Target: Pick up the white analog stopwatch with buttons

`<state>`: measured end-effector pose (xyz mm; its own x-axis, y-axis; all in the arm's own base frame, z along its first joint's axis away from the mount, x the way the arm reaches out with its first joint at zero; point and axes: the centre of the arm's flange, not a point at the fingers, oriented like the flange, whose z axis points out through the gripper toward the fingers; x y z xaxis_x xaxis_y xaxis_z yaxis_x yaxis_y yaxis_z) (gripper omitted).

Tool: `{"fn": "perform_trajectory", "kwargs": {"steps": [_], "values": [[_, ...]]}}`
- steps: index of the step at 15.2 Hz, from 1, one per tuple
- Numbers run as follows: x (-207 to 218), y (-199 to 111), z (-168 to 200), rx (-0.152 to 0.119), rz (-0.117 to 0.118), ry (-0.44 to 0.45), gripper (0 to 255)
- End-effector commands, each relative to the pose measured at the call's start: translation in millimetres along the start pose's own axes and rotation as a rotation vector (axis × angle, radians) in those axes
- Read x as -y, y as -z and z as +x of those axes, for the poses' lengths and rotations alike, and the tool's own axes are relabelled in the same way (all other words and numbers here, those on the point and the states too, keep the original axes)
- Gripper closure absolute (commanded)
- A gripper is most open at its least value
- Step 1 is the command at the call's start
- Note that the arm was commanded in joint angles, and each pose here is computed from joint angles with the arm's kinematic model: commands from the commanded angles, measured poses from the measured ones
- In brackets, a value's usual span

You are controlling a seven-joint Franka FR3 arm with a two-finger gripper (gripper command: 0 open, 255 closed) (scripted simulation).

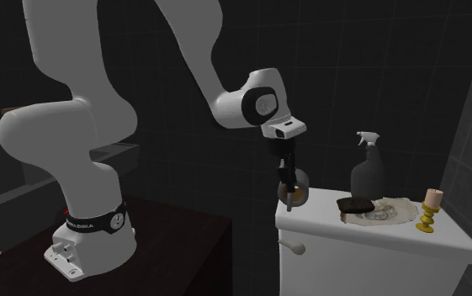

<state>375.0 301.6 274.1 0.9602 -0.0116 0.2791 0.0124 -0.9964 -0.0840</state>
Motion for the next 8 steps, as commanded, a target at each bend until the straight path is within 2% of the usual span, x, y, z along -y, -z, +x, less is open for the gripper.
{"fn": "perform_trajectory", "kwargs": {"steps": [1, 8], "values": [[1, 10, 3, 0.002, 0.001, -0.001, 255], [4, 46, 13, 0.002, 0.001, -0.001, 255]]}}
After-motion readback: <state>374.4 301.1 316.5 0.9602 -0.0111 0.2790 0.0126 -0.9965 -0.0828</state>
